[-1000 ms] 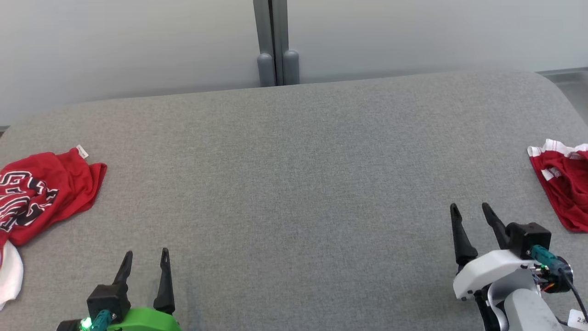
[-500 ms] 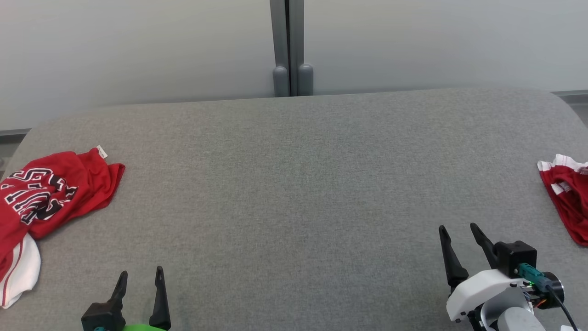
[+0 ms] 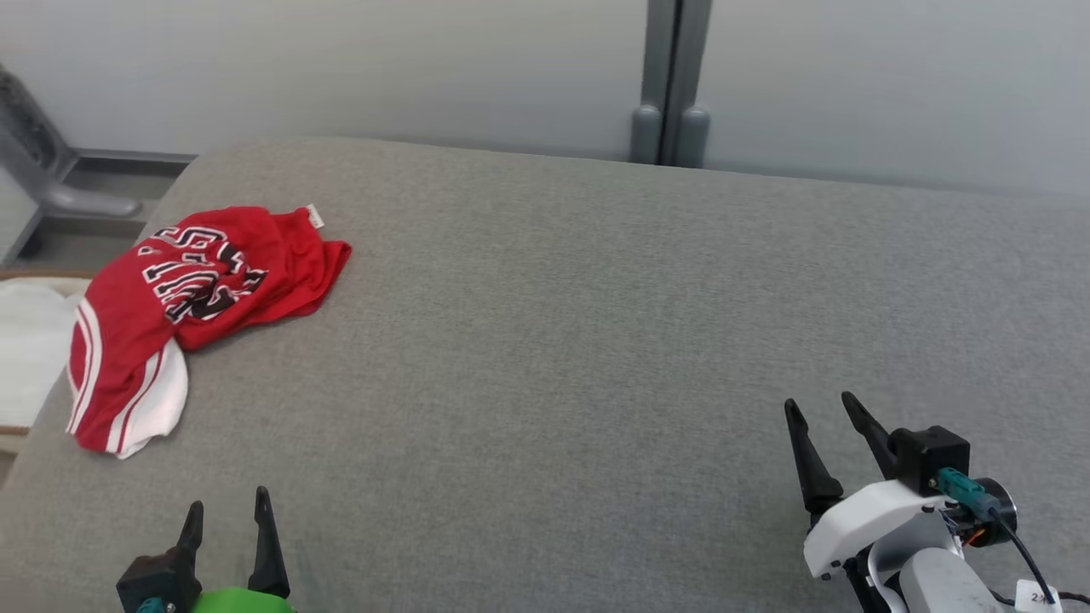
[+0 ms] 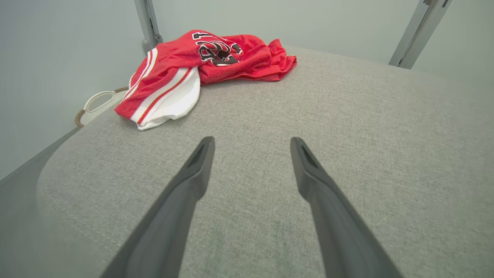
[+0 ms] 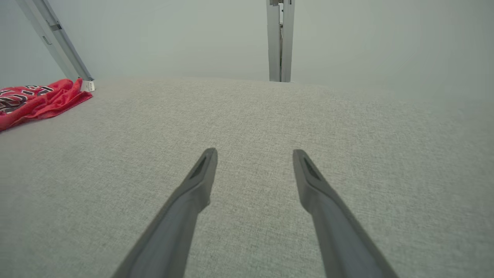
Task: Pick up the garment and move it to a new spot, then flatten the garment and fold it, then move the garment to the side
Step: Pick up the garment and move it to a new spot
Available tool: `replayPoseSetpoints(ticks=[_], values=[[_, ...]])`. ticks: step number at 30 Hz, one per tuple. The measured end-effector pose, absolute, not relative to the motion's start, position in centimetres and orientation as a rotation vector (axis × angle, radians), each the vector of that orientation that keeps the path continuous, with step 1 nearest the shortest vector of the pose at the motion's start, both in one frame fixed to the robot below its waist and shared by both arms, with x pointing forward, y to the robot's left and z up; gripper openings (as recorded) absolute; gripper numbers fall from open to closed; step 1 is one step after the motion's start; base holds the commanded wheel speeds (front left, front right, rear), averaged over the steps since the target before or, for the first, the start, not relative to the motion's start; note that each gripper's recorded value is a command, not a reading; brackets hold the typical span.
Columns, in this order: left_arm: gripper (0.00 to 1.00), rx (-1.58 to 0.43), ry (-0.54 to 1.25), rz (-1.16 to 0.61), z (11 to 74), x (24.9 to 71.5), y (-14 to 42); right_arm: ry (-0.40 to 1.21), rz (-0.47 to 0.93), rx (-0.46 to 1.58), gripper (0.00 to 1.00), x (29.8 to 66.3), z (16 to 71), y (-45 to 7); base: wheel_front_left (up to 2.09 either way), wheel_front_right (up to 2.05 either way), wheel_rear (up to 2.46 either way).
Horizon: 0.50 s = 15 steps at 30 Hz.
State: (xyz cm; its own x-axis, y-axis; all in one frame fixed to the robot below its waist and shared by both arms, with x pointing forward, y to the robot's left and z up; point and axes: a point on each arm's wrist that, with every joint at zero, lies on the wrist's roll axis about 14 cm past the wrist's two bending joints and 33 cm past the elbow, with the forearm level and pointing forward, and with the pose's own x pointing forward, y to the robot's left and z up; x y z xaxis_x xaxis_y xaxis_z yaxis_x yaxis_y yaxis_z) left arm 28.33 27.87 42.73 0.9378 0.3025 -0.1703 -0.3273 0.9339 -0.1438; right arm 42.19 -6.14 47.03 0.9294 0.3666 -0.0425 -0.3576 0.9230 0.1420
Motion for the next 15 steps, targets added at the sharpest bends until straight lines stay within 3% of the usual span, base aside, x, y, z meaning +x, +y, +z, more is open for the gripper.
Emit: replayPoseSetpoints(ticks=[15], values=[[1.0, -0.214, 0.172, 0.641, 41.4, 19.2, 34.5, 0.112, 0.673, 0.146, 1.0, 42.6, 46.4, 5.6, 0.0, 0.0, 0.0]])
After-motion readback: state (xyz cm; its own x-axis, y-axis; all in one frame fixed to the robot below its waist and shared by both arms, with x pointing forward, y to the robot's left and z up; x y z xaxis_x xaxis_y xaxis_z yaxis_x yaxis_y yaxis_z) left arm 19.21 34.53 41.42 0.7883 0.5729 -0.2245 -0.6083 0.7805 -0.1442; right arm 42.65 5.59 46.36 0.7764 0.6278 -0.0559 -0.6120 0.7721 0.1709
